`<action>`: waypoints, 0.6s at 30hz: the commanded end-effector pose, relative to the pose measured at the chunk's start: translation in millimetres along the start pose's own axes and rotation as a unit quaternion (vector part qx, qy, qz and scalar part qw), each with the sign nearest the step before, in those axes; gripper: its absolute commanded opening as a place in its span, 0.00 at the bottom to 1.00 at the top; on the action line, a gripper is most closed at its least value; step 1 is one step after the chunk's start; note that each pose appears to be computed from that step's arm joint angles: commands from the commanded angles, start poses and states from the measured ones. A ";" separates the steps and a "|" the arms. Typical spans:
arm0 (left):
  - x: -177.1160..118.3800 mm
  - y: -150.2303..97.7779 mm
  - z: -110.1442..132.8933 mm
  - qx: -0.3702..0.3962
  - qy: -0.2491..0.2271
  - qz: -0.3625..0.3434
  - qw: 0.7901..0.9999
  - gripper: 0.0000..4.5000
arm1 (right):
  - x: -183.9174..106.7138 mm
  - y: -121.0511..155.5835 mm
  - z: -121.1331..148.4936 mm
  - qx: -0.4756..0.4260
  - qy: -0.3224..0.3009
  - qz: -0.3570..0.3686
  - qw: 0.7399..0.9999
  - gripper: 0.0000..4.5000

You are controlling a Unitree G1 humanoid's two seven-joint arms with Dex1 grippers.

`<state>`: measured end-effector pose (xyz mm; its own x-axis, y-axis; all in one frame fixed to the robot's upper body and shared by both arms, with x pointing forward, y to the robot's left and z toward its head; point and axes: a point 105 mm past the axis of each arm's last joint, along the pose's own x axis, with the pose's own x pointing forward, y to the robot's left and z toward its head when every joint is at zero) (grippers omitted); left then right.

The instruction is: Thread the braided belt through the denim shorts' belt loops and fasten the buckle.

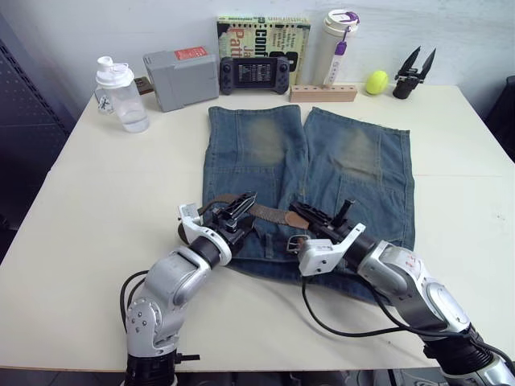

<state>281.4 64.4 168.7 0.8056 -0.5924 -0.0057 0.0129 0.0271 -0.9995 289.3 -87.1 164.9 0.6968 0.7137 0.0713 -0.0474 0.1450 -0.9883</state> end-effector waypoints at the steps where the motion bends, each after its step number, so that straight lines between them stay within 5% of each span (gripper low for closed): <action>1: 1.9 -6.3 -3.7 0.003 0.013 -0.014 1.000 0.49 | -2.1 -14.6 9.9 -0.015 -0.014 -0.027 0.999 0.00; 4: 2.6 -7.1 -3.8 0.006 0.015 -0.018 1.000 0.12 | -2.4 -15.0 9.9 -0.014 -0.013 -0.028 0.999 0.00; 6: 3.1 -8.6 -4.3 0.008 0.018 -0.022 1.000 0.03 | -2.9 -15.6 9.1 -0.011 -0.010 -0.030 0.999 0.00; 18: -0.1 -21.3 -2.1 0.012 0.014 -0.066 0.998 0.03 | -4.7 -21.2 -1.2 0.062 0.015 -0.038 0.997 0.00</action>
<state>283.7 62.6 178.0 0.7938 -0.6055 0.0571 0.0672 -0.0059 -0.9977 287.2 -87.5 166.5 0.7115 0.6988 0.0738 -0.1220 0.2263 -0.9664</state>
